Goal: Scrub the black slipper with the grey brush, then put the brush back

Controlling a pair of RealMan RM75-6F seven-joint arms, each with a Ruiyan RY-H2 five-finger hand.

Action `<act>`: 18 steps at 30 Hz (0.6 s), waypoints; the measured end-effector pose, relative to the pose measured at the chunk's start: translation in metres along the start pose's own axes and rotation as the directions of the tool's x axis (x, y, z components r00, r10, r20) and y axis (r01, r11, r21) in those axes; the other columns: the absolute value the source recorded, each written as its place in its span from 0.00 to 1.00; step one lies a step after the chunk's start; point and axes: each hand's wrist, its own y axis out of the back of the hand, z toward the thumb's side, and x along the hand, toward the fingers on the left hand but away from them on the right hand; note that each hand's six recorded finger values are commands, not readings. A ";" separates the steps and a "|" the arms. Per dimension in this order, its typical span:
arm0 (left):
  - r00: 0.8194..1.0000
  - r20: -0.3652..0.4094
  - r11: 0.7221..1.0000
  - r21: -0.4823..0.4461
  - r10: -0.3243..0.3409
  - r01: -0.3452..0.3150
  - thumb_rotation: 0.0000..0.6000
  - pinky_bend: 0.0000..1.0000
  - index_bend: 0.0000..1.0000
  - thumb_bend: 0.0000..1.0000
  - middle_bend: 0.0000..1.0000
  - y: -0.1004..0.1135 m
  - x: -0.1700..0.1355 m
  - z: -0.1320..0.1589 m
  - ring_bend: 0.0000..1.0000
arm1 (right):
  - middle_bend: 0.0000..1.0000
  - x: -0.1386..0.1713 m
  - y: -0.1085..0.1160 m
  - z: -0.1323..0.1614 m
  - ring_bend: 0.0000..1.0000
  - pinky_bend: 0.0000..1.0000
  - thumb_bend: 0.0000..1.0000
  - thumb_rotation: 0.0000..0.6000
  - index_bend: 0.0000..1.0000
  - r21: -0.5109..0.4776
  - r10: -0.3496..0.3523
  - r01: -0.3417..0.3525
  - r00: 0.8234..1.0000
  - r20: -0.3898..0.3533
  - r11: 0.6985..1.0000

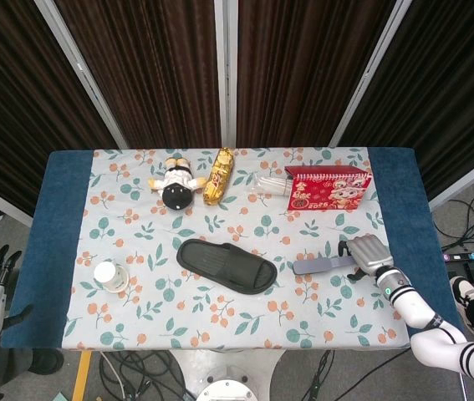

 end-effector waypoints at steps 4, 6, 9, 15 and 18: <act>1.000 -0.003 1.000 -0.001 0.001 -0.001 1.00 0.10 0.15 0.19 0.11 0.000 0.000 0.000 0.03 | 0.57 -0.001 -0.003 0.000 0.46 0.52 0.07 1.00 0.50 -0.022 0.008 -0.008 1.000 0.000 1.000; 1.000 -0.005 1.000 -0.001 0.003 -0.003 1.00 0.10 0.15 0.19 0.11 0.001 0.000 -0.001 0.03 | 0.58 -0.001 -0.004 0.001 0.47 0.54 0.07 1.00 0.51 -0.037 0.013 -0.013 1.000 -0.002 0.999; 1.000 -0.008 1.000 0.000 0.001 -0.001 1.00 0.10 0.15 0.19 0.11 0.000 -0.001 -0.002 0.03 | 0.61 -0.002 -0.006 0.002 0.50 0.57 0.08 1.00 0.53 -0.051 0.021 -0.021 1.000 -0.008 0.998; 1.000 -0.015 1.000 -0.004 0.002 -0.002 1.00 0.10 0.15 0.19 0.11 0.000 -0.002 -0.004 0.03 | 0.61 -0.005 -0.011 0.004 0.56 0.64 0.15 1.00 0.56 -0.085 0.039 -0.040 0.999 -0.017 0.996; 1.000 -0.020 1.000 -0.006 0.003 -0.003 1.00 0.10 0.15 0.19 0.11 0.000 -0.003 -0.005 0.03 | 0.63 -0.006 -0.012 0.007 0.59 0.67 0.15 1.00 0.59 -0.095 0.044 -0.046 0.999 -0.026 0.994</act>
